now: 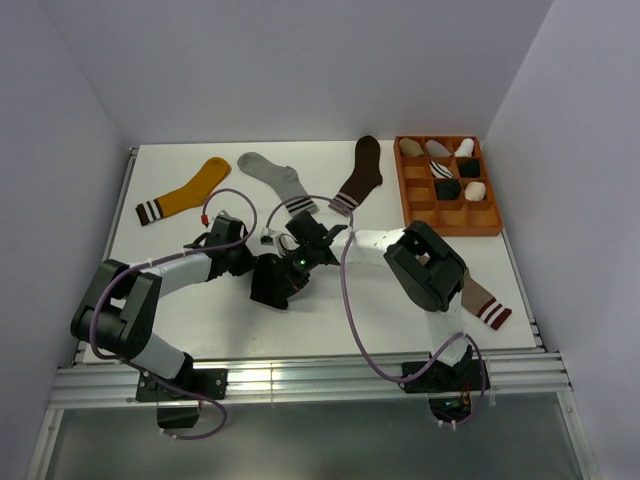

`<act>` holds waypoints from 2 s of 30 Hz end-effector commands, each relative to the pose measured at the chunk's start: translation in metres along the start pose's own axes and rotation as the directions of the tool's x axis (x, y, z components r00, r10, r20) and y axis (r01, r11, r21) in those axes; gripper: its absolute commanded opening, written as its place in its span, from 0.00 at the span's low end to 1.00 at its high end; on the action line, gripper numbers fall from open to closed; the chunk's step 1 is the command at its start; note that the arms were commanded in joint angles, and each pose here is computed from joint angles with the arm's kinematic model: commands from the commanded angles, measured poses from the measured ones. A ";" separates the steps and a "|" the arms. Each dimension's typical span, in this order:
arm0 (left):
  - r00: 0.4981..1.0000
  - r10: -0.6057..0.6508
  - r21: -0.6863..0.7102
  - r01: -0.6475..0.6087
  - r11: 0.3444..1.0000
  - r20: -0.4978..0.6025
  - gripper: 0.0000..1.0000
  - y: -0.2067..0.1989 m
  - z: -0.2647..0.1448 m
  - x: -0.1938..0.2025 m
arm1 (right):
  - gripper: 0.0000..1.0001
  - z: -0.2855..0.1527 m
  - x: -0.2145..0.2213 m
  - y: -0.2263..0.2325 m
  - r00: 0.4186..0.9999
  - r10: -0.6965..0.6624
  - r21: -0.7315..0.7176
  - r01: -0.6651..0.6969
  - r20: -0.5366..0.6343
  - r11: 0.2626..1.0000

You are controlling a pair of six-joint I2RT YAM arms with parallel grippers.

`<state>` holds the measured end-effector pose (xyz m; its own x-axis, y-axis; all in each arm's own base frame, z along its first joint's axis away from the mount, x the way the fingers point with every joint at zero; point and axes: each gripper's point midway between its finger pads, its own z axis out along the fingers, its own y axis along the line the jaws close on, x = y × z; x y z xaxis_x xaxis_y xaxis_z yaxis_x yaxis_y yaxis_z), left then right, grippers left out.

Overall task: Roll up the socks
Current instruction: Roll the sock at the center of the board.

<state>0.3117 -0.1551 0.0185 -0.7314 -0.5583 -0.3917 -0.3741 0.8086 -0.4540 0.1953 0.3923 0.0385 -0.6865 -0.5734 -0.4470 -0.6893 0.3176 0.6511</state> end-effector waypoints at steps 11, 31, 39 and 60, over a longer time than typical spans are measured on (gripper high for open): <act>0.997 0.050 0.014 -0.049 0.999 -0.053 0.15 0.006 0.010 0.014 | 0.00 0.006 -0.014 0.011 0.991 -0.116 -0.009 0.115 -0.068 0.993; 0.998 0.003 0.041 -0.005 0.999 0.059 0.51 0.000 -0.015 -0.007 | 0.00 0.039 0.026 -0.024 0.978 0.094 -0.015 -0.099 -0.188 0.995; 0.986 -0.102 -0.031 0.107 0.994 0.129 0.67 0.018 -0.038 -0.017 | 0.00 0.041 0.024 -0.029 0.974 0.123 0.018 -0.122 -0.193 0.992; 0.924 -0.383 0.166 0.378 0.911 -0.002 0.62 0.039 -0.073 0.049 | 0.00 0.045 0.015 -0.030 0.961 0.222 0.054 -0.216 -0.162 0.975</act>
<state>0.2150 -0.1211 0.0311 -0.5393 -0.8051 -0.2470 -0.5499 0.5588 -0.6208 0.1968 0.4205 0.0305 -0.7491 -0.6008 -0.2791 -0.5496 0.3285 0.7681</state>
